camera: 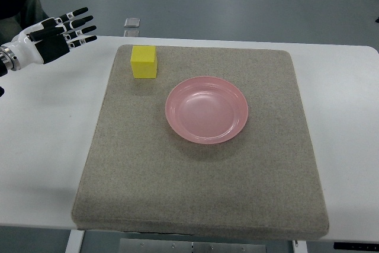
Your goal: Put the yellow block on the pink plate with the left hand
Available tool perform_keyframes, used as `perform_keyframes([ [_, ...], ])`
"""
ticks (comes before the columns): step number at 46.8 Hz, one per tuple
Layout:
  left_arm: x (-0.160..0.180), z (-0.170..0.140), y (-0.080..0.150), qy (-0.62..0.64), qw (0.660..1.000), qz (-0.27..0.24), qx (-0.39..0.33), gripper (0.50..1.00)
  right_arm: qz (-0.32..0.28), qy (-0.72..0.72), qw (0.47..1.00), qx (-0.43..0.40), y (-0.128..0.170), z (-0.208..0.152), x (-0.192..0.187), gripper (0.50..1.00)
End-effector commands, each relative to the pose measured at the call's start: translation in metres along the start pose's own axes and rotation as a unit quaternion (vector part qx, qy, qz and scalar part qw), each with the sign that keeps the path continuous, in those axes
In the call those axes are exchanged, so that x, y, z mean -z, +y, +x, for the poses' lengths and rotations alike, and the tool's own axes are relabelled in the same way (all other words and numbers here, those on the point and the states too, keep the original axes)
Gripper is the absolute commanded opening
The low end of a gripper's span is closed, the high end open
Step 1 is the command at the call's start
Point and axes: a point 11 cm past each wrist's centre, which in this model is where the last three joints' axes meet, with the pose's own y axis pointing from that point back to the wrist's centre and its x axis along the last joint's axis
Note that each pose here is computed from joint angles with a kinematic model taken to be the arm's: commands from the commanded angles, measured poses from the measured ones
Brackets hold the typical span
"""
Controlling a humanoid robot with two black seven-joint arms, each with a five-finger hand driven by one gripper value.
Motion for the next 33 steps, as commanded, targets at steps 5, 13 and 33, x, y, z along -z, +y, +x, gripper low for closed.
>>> perform_keyframes([
  [5, 0.000, 0.000, 0.000, -0.002, 1.000, 0.001, 0.000, 0.992, 0.000, 0.000, 1.000, 0.000, 0.000, 0.000, 0.000, 0.924],
  [13, -0.015, -0.005, -0.003, 0.015, 0.999, -0.040, 0.009, 0.992, 0.000, 0.000, 1.000, 0.000, 0.000, 0.000, 0.000, 0.924],
  [33, -0.005, 0.004, -0.007, 0.019, 0.999, -0.041, -0.010, 0.994, 0.000, 0.000, 1.000, 0.000, 0.000, 0.000, 0.000, 0.924],
])
